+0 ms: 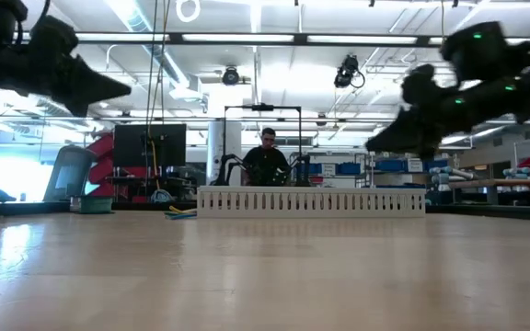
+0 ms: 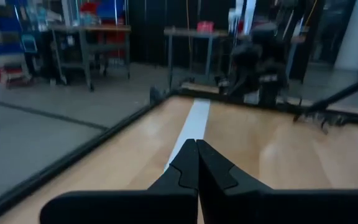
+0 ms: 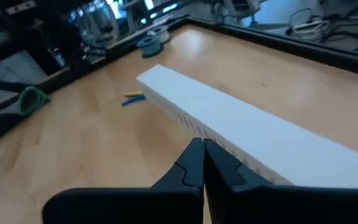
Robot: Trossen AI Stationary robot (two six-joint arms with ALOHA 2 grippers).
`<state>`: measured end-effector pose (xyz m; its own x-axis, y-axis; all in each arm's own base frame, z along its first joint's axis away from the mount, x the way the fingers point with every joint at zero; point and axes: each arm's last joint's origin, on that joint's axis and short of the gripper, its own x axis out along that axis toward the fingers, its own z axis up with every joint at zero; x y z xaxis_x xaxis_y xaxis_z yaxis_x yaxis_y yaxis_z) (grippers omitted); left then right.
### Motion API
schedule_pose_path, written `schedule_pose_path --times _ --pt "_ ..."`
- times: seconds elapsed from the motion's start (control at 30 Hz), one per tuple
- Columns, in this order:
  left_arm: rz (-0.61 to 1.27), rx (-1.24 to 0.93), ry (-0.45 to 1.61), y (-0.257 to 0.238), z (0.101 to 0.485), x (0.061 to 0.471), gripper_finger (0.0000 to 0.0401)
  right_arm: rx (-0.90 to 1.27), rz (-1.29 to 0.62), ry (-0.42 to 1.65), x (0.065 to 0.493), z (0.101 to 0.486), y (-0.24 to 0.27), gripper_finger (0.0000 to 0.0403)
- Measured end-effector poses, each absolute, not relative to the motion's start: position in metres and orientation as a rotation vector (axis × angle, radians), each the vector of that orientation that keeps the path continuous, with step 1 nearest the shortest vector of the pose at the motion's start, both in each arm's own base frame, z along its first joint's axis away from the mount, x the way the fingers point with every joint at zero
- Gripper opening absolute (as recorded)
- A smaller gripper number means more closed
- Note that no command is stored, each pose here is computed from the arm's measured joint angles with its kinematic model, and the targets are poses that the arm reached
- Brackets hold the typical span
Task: Ziptie cables
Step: Return to Home Position
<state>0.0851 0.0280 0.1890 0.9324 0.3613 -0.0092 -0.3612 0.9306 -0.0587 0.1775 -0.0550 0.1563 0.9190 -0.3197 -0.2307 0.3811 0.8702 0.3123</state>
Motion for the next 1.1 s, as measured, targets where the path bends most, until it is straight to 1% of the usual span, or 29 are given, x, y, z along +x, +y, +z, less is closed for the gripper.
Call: schedule_pose_path --times 0.1,0.27,0.47,0.6,0.77,0.87,0.93,1.1 --pt "0.374 -0.062 0.05 0.028 0.188 0.085 0.0 0.379 -0.384 0.133 0.16 0.152 -0.051 0.0" --pt "0.376 -0.061 0.039 0.028 0.189 0.083 0.0 0.356 -0.373 0.082 0.141 0.147 -0.045 0.0" --pt "0.376 -0.064 0.048 0.028 0.188 0.083 0.0 0.337 -0.369 0.103 0.132 0.149 -0.042 0.0" --pt "0.375 -0.064 0.036 0.027 0.19 0.084 0.0 0.314 -0.362 0.066 0.126 0.155 -0.04 0.0" --pt "0.374 -0.064 0.034 0.027 0.19 0.084 0.0 0.312 -0.385 0.099 0.114 0.154 -0.037 0.0" --pt "0.374 -0.064 0.03 0.027 0.19 0.084 0.0 0.306 -0.408 0.082 0.106 0.155 -0.035 0.0" --pt "0.374 -0.063 0.022 0.027 0.191 0.084 0.0 0.3 -0.425 0.054 0.101 0.157 -0.034 0.0" --pt "0.369 -0.062 0.011 0.027 0.192 0.084 0.0 0.238 -0.387 -0.074 0.093 0.169 -0.031 0.0"
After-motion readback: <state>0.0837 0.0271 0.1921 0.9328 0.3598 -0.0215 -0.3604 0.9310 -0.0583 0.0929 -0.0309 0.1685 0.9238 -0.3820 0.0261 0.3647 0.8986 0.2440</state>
